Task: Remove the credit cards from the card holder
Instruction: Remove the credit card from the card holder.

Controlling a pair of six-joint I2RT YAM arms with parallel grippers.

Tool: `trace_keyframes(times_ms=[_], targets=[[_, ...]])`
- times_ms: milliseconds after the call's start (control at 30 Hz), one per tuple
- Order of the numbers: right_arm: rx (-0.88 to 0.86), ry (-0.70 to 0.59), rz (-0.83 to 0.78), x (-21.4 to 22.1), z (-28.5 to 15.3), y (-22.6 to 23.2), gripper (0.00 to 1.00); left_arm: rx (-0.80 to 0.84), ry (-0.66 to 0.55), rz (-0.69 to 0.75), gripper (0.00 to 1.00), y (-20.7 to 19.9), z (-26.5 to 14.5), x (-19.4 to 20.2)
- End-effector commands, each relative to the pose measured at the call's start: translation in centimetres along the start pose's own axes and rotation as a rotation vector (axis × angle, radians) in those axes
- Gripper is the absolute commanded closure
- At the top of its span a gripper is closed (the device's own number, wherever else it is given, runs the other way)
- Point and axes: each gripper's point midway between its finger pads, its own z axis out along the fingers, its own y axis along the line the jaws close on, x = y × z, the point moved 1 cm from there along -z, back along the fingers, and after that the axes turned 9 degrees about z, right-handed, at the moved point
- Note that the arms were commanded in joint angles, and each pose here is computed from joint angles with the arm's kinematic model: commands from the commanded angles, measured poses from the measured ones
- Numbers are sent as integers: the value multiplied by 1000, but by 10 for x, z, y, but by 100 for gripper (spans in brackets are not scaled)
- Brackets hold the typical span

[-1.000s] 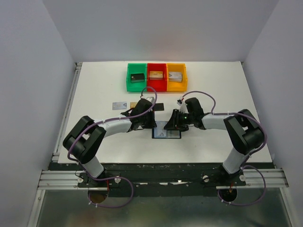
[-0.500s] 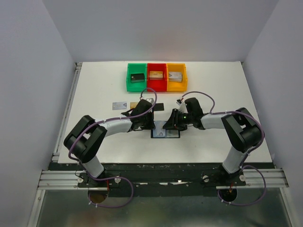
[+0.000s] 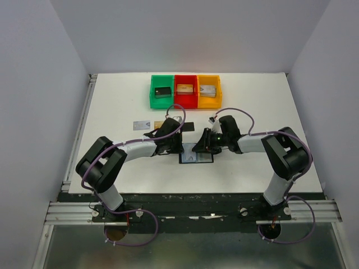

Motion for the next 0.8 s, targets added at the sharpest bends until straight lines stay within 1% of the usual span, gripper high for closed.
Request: trace_keyframes(times_ms=[0, 300, 767], targets=[[-21, 35, 7, 9, 5, -3, 60, -46, 48, -14, 100, 13, 7, 17], [-7, 52, 23, 14, 11, -15, 60, -54, 49, -15, 100, 15, 6, 19], [-117, 66, 26, 16, 16, -5, 61, -46, 62, -17, 100, 14, 8, 23]])
